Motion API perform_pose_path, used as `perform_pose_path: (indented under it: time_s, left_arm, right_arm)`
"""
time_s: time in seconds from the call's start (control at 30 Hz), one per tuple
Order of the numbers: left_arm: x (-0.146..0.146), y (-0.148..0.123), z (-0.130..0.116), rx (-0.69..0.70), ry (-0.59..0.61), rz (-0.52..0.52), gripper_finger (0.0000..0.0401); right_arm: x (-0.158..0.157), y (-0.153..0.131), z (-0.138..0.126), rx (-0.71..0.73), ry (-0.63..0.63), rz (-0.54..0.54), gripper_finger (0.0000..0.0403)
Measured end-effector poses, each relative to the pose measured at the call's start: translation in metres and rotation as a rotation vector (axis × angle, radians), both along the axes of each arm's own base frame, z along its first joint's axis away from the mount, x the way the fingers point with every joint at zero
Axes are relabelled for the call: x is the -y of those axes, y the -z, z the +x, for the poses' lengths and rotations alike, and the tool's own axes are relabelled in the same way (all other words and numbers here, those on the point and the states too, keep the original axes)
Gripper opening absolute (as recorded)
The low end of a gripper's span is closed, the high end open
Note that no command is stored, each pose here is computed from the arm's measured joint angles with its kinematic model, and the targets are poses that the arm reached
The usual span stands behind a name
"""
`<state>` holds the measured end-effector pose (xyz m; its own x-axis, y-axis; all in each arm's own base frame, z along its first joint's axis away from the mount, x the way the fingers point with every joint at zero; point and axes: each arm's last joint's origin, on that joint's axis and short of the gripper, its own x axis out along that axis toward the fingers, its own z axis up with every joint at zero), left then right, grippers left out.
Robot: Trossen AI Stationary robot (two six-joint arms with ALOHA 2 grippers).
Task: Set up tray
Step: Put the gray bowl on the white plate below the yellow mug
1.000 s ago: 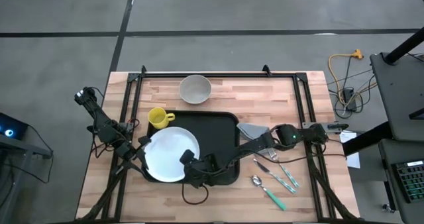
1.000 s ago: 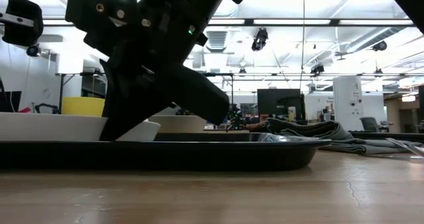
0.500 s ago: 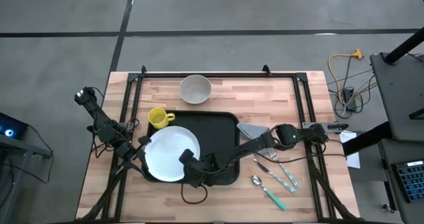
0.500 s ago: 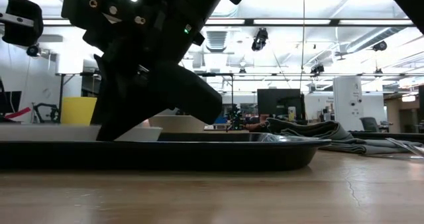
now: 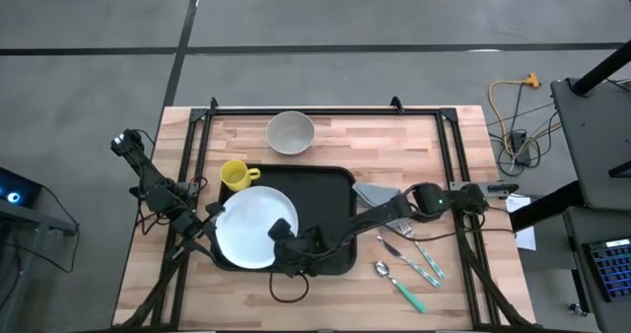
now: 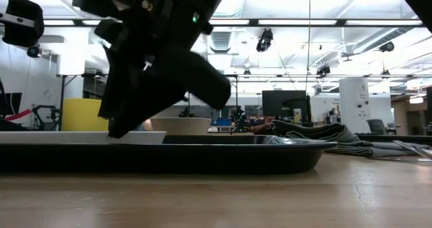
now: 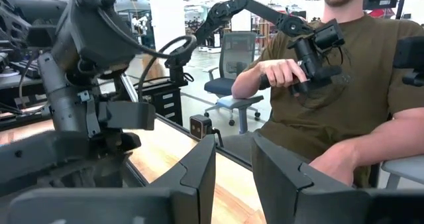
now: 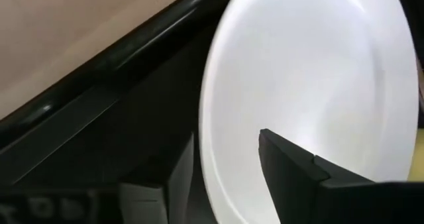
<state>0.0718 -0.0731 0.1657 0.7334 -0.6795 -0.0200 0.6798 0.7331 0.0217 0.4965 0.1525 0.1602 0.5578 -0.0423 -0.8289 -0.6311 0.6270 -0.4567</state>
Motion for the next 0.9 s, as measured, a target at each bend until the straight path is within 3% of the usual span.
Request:
perform_pose_path:
  time_s: [0.6,0.9]
  left_arm:
    - [0.000,0.000,0.000,0.000,0.000,0.000,0.0079]
    - [0.000,0.000,0.000,0.000,0.000,-0.001,0.0079]
  right_arm:
    - [0.021,-0.033,-0.012,-0.047,0.100,0.015,0.0148]
    - [0.045,-0.040,-0.005,0.047,0.234,-0.246,0.0144]
